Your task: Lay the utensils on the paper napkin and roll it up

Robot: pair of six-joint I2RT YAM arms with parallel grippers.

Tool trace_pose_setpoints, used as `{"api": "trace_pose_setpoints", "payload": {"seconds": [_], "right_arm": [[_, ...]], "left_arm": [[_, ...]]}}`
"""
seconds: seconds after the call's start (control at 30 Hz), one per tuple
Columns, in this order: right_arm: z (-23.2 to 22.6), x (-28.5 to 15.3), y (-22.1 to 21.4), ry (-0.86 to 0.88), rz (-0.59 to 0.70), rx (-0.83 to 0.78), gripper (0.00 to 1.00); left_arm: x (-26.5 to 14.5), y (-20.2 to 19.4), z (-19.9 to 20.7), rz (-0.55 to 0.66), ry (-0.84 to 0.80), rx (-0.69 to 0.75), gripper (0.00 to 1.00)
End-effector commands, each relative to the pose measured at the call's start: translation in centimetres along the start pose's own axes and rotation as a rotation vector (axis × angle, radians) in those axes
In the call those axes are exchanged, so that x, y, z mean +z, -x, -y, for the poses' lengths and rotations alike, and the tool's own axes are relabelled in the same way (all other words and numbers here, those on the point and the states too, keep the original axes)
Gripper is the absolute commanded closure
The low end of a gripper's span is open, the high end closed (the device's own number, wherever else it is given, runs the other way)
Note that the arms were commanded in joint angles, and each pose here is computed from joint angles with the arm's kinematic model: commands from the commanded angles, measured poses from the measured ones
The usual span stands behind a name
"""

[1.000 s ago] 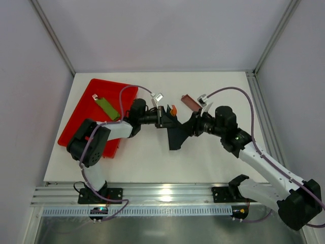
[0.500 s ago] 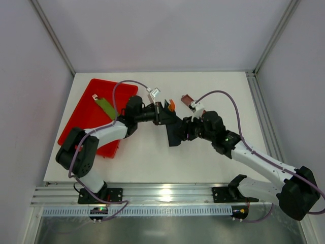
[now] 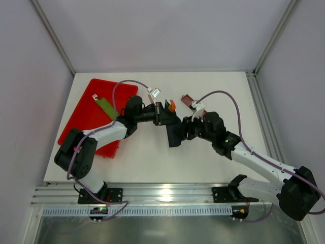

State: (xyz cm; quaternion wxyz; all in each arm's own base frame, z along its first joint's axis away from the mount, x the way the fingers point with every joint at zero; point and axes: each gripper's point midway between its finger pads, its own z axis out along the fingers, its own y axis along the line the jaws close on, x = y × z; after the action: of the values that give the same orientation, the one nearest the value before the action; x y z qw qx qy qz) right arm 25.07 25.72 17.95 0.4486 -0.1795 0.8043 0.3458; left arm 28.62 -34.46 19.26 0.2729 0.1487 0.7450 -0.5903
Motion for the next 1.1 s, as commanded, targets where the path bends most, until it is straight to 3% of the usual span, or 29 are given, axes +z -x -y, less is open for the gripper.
{"api": "trace_pose_setpoints", "payload": {"seconds": [0.0,0.63,1.07], "right_arm": [[-1.5,0.0,1.5,0.079,0.069,-0.022,0.52],[-0.4,-0.8,1.6,0.015,0.096,-0.024,0.48],[-1.5,-0.4,1.4,0.082,0.091,-0.027,0.43]], "left_arm": [[-0.7,1.2,3.6,0.029,-0.092,0.08,1.0],[-1.3,0.4,4.3,0.008,-0.084,0.105,1.0],[-1.6,0.1,5.7,-0.005,-0.118,0.125,1.0]]}}
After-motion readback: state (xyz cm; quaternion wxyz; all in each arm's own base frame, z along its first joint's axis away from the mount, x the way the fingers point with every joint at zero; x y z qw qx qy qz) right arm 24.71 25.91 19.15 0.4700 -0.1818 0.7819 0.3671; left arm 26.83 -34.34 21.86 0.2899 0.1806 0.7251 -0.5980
